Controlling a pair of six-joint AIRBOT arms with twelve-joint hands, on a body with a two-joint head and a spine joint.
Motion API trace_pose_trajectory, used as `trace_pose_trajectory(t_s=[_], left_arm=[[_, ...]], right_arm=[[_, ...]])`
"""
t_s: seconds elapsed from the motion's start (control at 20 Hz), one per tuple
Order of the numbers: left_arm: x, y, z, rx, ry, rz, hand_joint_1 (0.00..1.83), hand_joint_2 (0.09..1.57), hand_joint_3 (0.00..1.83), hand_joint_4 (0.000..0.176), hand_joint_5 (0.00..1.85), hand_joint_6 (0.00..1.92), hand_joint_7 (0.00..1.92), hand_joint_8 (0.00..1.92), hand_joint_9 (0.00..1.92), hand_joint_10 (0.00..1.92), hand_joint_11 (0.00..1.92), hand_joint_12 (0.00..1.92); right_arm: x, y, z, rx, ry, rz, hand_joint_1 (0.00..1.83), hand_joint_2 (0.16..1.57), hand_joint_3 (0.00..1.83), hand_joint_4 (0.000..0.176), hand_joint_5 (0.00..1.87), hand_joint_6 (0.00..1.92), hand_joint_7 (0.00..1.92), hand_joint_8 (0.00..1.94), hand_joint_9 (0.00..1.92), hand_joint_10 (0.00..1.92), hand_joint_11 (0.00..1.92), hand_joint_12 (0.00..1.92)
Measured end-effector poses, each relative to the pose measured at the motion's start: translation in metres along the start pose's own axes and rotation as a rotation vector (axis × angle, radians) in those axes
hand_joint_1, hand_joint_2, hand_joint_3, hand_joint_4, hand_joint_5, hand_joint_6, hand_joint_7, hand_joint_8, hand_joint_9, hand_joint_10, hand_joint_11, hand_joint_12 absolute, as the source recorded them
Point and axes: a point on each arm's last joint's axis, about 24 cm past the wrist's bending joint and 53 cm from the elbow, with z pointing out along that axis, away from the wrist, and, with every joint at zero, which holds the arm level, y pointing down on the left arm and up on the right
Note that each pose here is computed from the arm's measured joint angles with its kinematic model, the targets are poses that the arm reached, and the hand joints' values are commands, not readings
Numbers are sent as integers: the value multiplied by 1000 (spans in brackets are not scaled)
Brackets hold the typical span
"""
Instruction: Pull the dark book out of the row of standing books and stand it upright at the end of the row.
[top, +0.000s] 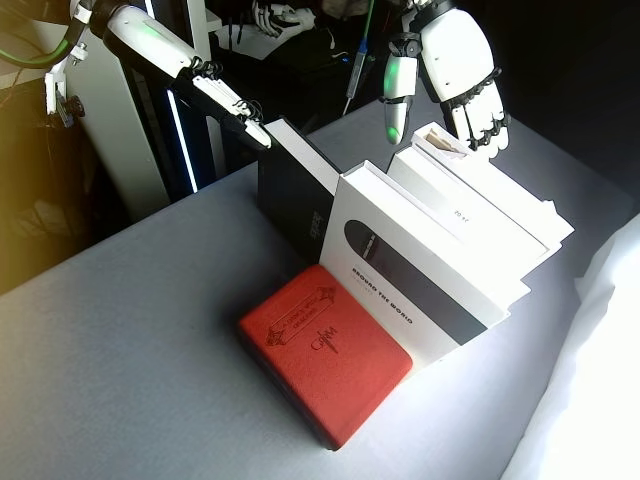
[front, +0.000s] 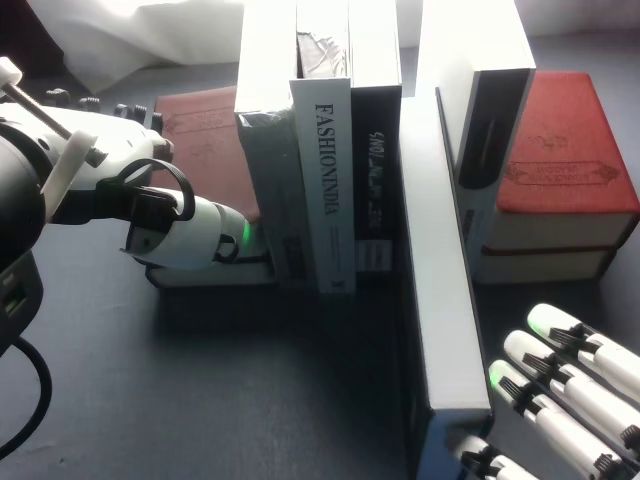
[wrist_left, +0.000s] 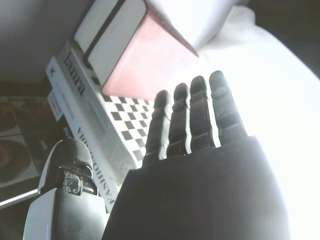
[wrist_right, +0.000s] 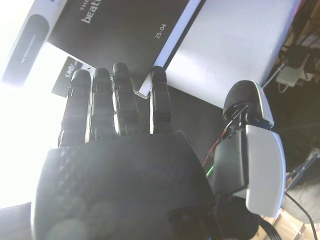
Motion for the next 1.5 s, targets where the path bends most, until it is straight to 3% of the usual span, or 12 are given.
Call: trace_pose_trajectory(t_s=[0.2,0.6,1.2,1.4,1.5], left_arm=[[0,0,0,0,0,0,0,1243,4,0,101,5,67,2,41,1,4,51],[0,0,0,0,0,0,0,1240,1,0,92,2,63,3,37,1,6,47],[0,0,0,0,0,-5,0,1245,3,0,111,9,80,8,57,9,33,67],[0,0,0,0,0,-4,0,1240,0,0,112,9,87,11,66,11,38,78],[0,0,0,1,-1,-4,0,1243,1,0,98,1,73,2,48,1,17,73]], right_arm=[[-15,11,-8,-29,-56,-3,0,1077,0,0,127,11,97,11,44,14,36,23],[-20,12,-10,-38,-83,-3,0,1081,0,0,134,15,94,14,43,16,43,22],[-79,20,-4,-81,-271,176,0,1088,0,0,129,17,101,17,46,18,35,17],[-80,8,15,-65,-252,230,0,1079,0,0,106,3,82,3,24,5,2,8],[-88,5,19,-77,-276,256,0,1073,0,0,105,2,77,1,23,4,7,11]])
